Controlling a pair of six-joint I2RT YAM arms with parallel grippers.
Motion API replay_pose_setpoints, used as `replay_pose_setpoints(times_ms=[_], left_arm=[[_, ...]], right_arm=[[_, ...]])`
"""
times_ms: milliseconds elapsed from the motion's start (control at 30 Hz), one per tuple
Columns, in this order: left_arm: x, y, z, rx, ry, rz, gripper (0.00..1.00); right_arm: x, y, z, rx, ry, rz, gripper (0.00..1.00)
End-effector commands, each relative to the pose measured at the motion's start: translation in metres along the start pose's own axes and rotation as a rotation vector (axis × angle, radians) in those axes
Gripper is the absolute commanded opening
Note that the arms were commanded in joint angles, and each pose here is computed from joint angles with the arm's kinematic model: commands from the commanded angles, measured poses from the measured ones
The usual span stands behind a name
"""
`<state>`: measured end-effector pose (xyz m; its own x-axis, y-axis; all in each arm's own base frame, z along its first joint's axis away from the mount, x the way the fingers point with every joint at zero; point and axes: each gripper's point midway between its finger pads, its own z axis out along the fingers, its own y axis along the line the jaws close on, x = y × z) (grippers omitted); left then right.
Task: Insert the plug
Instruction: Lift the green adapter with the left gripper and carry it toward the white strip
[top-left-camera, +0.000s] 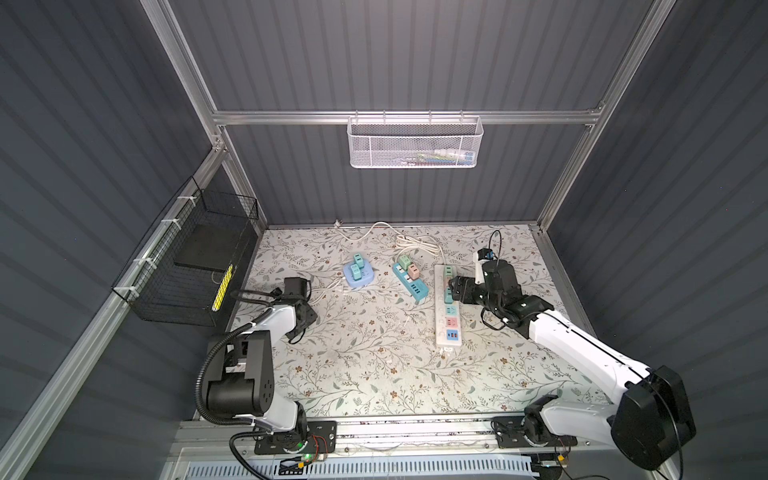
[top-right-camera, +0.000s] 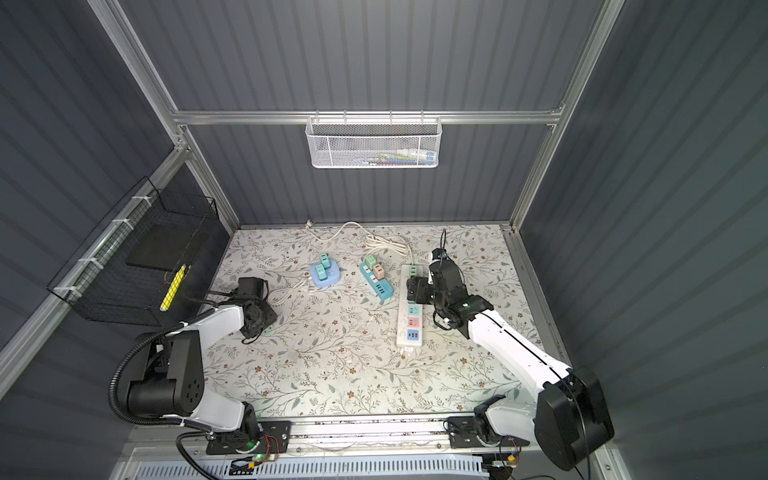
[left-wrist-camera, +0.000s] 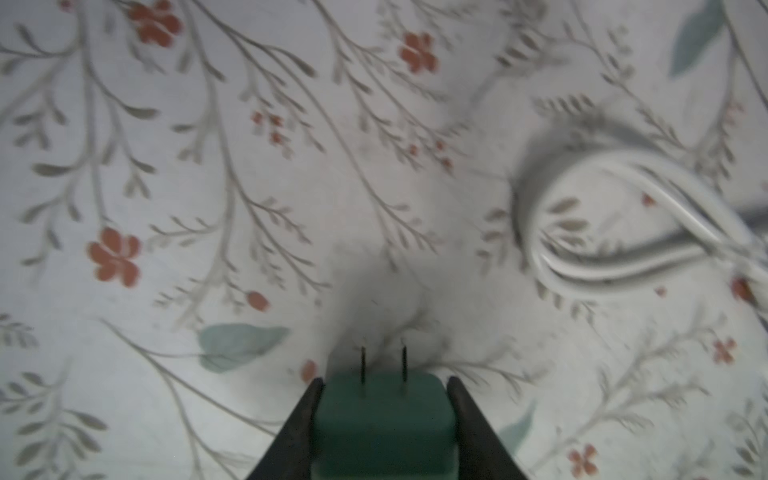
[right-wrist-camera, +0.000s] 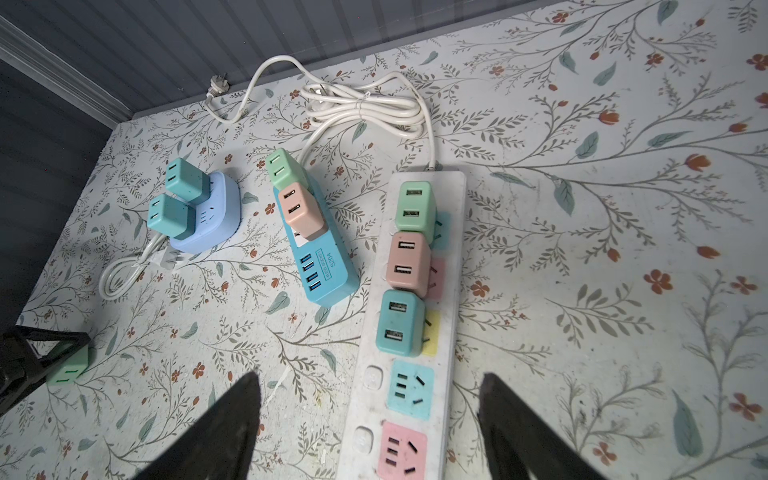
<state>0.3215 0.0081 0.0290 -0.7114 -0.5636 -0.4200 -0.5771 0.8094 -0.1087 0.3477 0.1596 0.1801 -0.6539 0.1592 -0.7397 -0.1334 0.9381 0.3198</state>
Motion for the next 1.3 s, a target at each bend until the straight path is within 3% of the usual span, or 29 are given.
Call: replay_pose_setpoints(times_ms=[0, 167, 333, 500, 767, 1067, 1167, 1267], left_arm=[[0.024, -0.014, -0.01, 0.019, 0.015, 0.043, 0.37], [0.049, -0.042, -0.021, 0.058, 0.016, 0.149, 0.38], [0.071, -0.079, -0.038, 0.081, -0.018, 0.327, 0.38], [0.099, -0.124, -0.051, 0.113, -0.037, 0.57, 0.39], [0.156, -0.182, -0.058, 0.198, 0.059, 1.002, 0.42], [0.185, -0.186, -0.047, 0.25, 0.193, 1.128, 0.51], [0.186, -0.186, -0.05, 0.257, 0.201, 1.146, 0.66], [0.184, -0.186, -0.057, 0.262, 0.205, 1.166, 0.72]], right_arm=[[-0.001, -0.001, -0.002, 0.005, -0.007, -0.001, 0.82], [-0.001, -0.001, -0.001, 0.008, -0.001, 0.001, 0.82], [-0.003, 0.0, 0.0, 0.011, 0.002, 0.002, 0.82], [-0.003, -0.002, 0.001, 0.026, 0.009, -0.002, 0.82], [0.0, -0.007, 0.004, 0.058, 0.034, -0.012, 0.82], [0.003, -0.01, 0.004, 0.076, 0.052, -0.013, 0.82], [0.0, -0.01, 0.002, 0.081, 0.047, -0.014, 0.82], [-0.003, -0.009, -0.001, 0.083, 0.04, -0.018, 0.82]])
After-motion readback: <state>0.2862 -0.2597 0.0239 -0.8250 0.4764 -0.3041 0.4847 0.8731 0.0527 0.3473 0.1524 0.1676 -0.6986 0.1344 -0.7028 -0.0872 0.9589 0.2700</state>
